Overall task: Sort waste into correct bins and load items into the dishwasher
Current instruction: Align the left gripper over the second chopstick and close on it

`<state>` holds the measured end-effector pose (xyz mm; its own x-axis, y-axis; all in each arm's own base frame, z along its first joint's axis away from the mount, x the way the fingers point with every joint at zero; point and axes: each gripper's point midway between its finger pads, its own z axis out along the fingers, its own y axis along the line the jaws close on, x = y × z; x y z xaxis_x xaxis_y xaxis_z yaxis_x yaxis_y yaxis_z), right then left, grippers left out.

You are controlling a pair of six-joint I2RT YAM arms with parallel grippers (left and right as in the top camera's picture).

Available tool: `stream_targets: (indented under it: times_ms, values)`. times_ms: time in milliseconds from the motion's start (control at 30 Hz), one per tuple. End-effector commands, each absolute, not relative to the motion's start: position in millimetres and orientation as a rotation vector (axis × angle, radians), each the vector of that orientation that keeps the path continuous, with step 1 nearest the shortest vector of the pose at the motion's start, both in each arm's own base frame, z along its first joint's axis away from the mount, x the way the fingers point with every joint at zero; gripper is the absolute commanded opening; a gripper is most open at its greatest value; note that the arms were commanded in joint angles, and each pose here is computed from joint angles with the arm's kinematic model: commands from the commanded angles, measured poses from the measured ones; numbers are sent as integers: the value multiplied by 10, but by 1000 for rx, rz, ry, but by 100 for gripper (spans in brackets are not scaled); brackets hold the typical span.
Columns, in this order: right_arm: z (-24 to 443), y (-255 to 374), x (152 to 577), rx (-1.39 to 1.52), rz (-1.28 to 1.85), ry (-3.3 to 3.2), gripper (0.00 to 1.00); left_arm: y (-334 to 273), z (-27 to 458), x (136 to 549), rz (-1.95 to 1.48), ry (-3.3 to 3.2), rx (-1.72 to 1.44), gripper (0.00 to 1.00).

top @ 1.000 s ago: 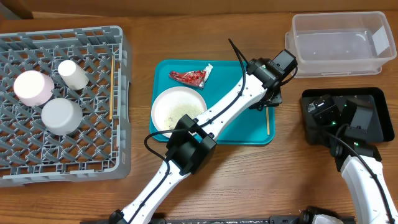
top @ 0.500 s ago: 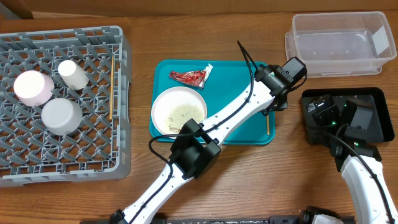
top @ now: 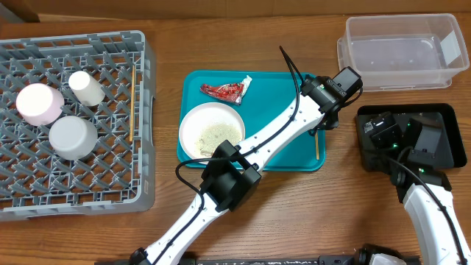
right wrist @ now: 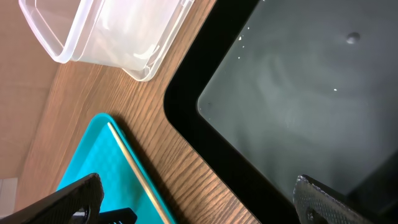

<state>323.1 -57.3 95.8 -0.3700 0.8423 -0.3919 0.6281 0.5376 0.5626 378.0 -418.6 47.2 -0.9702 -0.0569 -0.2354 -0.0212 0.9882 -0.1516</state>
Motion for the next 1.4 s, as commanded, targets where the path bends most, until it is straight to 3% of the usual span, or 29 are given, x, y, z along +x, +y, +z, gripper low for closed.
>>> stream_targets:
  times_ms: [0, 1367]
  values:
    - [1101, -596, 3304, 1162, 433, 2087, 100, -4172, 408, 3802, -186, 2883, -79, 43]
    - [1101, -595, 3304, 1162, 433, 2087, 100, -4155, 92, 3742, -156, 2910, -99, 48]
